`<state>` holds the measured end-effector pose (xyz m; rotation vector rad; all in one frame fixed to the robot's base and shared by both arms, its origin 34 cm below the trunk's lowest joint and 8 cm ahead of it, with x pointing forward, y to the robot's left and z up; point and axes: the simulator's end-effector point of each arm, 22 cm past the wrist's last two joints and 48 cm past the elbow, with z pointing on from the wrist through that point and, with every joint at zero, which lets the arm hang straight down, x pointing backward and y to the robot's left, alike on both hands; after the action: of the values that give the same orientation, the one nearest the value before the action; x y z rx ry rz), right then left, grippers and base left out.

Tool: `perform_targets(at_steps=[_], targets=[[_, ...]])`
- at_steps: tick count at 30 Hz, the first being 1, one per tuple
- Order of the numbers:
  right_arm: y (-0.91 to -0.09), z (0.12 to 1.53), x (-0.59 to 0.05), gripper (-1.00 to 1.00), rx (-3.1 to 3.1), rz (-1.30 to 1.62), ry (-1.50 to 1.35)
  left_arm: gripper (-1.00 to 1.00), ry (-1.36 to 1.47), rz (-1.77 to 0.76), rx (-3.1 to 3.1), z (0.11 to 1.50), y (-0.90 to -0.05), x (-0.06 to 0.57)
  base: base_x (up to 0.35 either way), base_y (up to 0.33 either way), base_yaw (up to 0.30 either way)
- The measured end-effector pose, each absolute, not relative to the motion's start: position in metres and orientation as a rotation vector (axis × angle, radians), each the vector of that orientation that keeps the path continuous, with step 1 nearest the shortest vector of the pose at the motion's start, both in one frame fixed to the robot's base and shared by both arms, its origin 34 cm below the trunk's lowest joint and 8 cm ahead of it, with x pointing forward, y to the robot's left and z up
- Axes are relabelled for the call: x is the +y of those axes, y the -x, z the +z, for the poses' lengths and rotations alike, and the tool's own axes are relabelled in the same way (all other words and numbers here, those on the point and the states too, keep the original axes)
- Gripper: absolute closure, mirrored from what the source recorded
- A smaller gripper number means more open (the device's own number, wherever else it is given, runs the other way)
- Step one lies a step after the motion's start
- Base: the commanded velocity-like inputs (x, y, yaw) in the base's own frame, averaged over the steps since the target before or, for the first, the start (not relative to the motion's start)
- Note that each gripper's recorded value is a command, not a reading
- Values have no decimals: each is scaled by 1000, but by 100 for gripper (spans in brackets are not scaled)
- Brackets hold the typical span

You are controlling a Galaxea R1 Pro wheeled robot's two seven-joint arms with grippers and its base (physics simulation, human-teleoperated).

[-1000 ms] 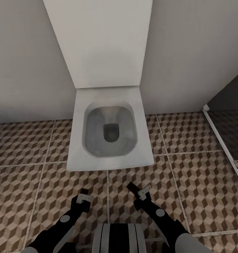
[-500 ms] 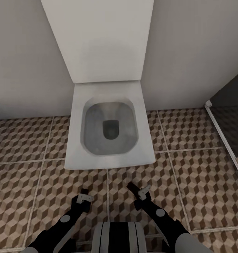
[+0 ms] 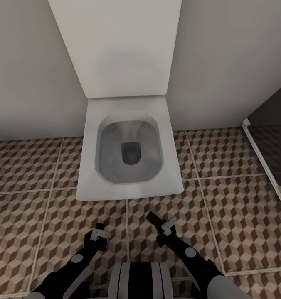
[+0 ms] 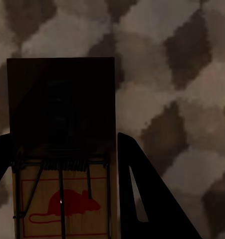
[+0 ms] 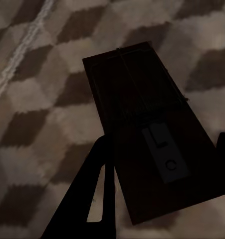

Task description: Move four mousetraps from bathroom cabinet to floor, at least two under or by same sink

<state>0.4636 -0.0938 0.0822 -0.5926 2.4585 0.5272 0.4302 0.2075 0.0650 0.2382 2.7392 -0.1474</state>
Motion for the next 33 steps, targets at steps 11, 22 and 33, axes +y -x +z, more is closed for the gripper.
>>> perform_targets(at_steps=[11,22,33], targets=[[-462,83,-92,100,2452,542,612,100,-353,-262,2675,79,-438,162,0,0,0],[-462,83,-92,100,2451,542,612,100,-380,-269,2677,79,-434,161,124,0,0],[-462,83,-91,100,2450,542,621,100,-382,-264,2678,78,-434,163,159,0,0]])
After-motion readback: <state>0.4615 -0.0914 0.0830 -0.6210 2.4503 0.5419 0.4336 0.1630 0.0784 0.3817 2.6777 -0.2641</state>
